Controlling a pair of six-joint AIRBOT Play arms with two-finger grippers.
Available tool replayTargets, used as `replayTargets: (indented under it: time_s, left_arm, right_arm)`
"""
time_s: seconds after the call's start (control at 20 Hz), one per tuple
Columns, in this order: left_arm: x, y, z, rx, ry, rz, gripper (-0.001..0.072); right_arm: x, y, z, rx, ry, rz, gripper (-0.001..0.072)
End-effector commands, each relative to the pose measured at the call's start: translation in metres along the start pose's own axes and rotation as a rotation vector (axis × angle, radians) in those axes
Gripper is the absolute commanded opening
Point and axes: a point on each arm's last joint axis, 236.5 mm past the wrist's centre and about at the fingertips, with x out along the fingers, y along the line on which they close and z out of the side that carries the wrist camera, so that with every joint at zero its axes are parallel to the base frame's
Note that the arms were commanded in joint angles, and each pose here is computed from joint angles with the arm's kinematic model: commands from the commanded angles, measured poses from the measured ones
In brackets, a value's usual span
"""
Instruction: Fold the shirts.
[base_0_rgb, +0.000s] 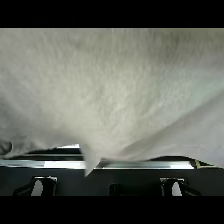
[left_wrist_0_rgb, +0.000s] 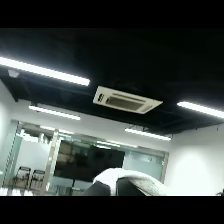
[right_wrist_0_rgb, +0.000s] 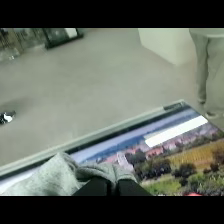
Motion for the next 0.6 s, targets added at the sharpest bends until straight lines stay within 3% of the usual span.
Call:
replayTargets:
  time_s: [0.0,0.15,0.3,0.45,0.55]
  left_arm:
    - [0.023,0.023,-0.056,-0.031,0.18,0.008,0.0029]
    - [0.042,0.066,-0.177,-0.06,0.546,0.001,0.0029]
    - [0.042,0.137,-0.317,-0.137,0.843,0.044,0.0029]
    - [0.037,0.186,-0.43,-0.193,1.004,0.077,0.0029]
    - [0.042,0.205,-0.485,-0.226,1.037,0.109,0.0031]
  right_arm:
    - [0.01,-0.015,-0.07,-0.035,0.317,-0.046,0.0051]
    - [0.052,-0.018,-0.165,0.03,0.761,0.005,0.005]
    - [0.125,-0.015,-0.269,0.032,1.009,0.006,0.005]
    - [0.221,0.027,-0.358,-0.022,0.965,0.029,0.0051]
    - [0.282,0.065,-0.379,0.06,0.836,0.084,0.0052]
